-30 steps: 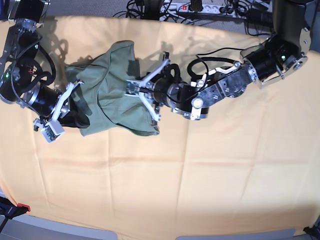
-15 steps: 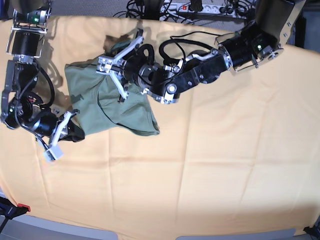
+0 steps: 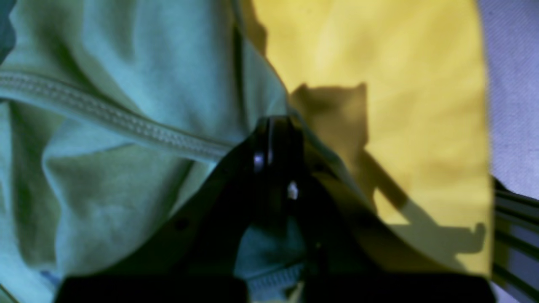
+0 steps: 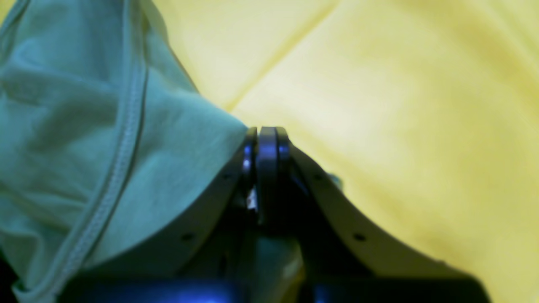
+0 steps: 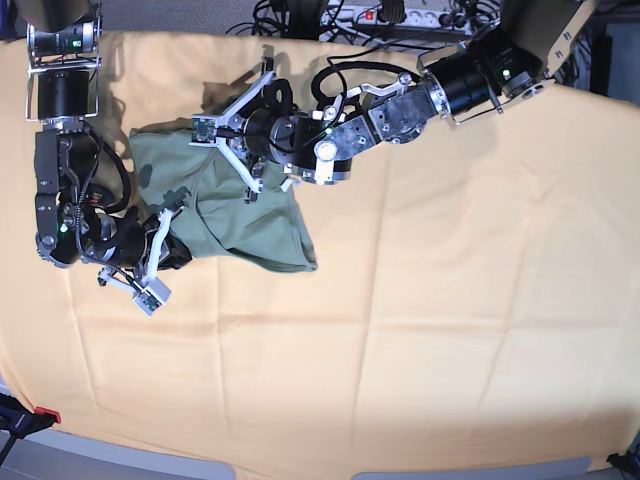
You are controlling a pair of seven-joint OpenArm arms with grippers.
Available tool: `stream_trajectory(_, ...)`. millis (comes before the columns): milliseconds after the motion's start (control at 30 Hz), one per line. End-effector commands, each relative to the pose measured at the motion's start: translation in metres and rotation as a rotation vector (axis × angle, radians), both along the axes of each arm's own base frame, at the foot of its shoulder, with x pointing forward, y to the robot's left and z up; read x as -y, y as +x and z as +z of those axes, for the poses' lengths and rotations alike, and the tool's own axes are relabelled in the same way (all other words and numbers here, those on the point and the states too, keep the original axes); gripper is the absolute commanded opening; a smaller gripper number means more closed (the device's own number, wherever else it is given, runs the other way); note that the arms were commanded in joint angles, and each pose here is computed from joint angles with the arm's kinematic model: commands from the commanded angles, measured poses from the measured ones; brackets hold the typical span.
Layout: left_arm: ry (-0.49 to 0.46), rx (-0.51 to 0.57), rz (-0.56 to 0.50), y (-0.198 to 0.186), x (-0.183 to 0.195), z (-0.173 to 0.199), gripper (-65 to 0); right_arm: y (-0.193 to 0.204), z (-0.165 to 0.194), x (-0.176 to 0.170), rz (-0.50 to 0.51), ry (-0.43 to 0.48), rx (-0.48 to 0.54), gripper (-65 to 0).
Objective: Fold the T-shirt properly
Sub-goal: 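Pinch the bundle's top layer with the left gripper and pull it over, then release the bundle with both grippers and lift them away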
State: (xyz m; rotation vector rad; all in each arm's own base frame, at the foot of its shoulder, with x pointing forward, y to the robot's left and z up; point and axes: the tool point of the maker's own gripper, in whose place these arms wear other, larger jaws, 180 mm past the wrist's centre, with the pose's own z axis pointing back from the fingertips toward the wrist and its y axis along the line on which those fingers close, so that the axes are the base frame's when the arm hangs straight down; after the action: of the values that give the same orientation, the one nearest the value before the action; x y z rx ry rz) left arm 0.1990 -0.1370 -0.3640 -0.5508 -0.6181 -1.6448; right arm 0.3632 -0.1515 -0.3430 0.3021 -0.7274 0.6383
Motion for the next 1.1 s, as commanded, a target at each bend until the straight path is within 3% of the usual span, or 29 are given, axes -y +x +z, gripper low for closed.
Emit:
stream_trajectory(0, -0.021, 0.047, 0.021, 0.013, 0.006, 0.010, -65.0, 0.009, 0.015, 0.003, 0.002, 0.004, 0.046, -65.0)
stream_trajectory(333, 0.088, 0.208, 0.107, 0.064, -0.021, 0.002, -65.0, -0.019, 0.004, 0.029, 0.013, -0.016, -0.088, -65.0)
stream_trajectory(567, 0.142, 0.276, 0.143, 0.103, -0.037, -0.006, -65.0, -0.048, -0.008, 0.031, 0.027, 0.043, -0.177, -65.0)
stream_trajectory(700, 0.195, 0.381, 0.155, 0.132, -0.050, -0.004, -65.0, -0.060, -0.002, 0.031, 0.044, 0.110, -0.219, -65.0)
stream_trajectory(933, 0.251, 0.534, 0.307, 0.178, -0.067, 0.025, -65.0, -0.050, 0.017, 0.047, -0.005, 0.155, -0.167, -65.0)
stream_trajectory(1067, 0.308, 0.685, 0.403, 0.207, -0.083, 0.052, -65.0, -0.039, 0.027, 0.074, -0.083, 0.118, -0.114, -65.0)
